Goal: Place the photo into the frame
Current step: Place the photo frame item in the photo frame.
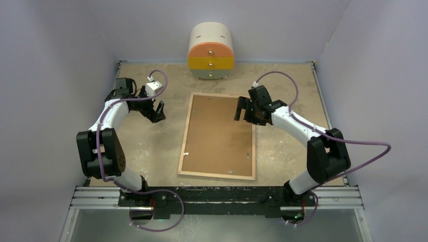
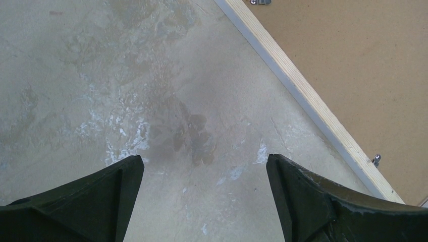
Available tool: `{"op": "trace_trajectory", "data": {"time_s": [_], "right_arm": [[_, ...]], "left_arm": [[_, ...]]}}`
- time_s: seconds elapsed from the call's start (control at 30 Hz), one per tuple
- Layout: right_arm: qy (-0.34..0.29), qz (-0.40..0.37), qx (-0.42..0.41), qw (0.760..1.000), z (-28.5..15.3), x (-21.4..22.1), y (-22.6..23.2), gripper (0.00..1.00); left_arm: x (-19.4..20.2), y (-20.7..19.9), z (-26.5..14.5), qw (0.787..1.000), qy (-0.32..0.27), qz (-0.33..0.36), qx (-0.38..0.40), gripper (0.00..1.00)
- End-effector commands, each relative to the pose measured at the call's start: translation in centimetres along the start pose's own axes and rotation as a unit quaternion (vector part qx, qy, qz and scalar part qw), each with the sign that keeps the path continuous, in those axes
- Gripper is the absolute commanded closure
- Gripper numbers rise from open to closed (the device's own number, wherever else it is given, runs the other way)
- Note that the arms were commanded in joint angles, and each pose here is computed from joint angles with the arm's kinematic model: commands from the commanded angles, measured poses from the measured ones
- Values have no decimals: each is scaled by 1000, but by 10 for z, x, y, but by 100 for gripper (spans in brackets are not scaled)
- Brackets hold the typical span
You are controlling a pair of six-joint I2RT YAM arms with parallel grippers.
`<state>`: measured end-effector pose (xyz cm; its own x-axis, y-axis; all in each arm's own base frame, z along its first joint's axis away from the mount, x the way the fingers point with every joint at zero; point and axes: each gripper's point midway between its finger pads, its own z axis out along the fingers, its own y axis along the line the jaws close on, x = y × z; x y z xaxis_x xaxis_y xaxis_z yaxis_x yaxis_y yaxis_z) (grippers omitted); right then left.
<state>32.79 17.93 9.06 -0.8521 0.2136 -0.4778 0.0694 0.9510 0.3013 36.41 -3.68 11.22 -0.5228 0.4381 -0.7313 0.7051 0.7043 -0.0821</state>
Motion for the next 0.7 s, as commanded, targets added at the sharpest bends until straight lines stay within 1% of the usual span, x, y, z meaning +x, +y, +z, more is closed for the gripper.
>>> {"op": "trace_trajectory", "data": {"time_s": [0.0,0.1,0.27,0.4,0.47,0.53,0.57,0.6,0.67], "right_arm": [[-39,-7,-55,998,-27,-18,23,1],[-32,-9,-155,987,-37,-8,63,2],[-17,-81,-277,957,-51,47,143,17],[-31,-155,-323,933,-51,88,181,27],[-44,-193,-336,921,-50,105,193,36],[-52,-221,-348,910,-49,117,203,51],[-48,-227,-355,906,-48,124,207,57],[-44,-230,-360,903,-46,129,210,62],[-30,-236,-370,898,-39,140,214,66]], "left_arm": [[-4,-12,5,999,-12,-8,31,0],[-1,-27,13,997,-12,-31,65,0],[5,-66,41,989,8,-54,136,8],[9,-88,63,981,27,-72,177,16],[12,-92,69,978,32,-83,190,21],[16,-96,73,974,35,-96,204,28],[18,-97,74,972,36,-100,209,30],[19,-98,75,971,36,-103,213,33],[21,-100,76,969,38,-106,218,38]]}}
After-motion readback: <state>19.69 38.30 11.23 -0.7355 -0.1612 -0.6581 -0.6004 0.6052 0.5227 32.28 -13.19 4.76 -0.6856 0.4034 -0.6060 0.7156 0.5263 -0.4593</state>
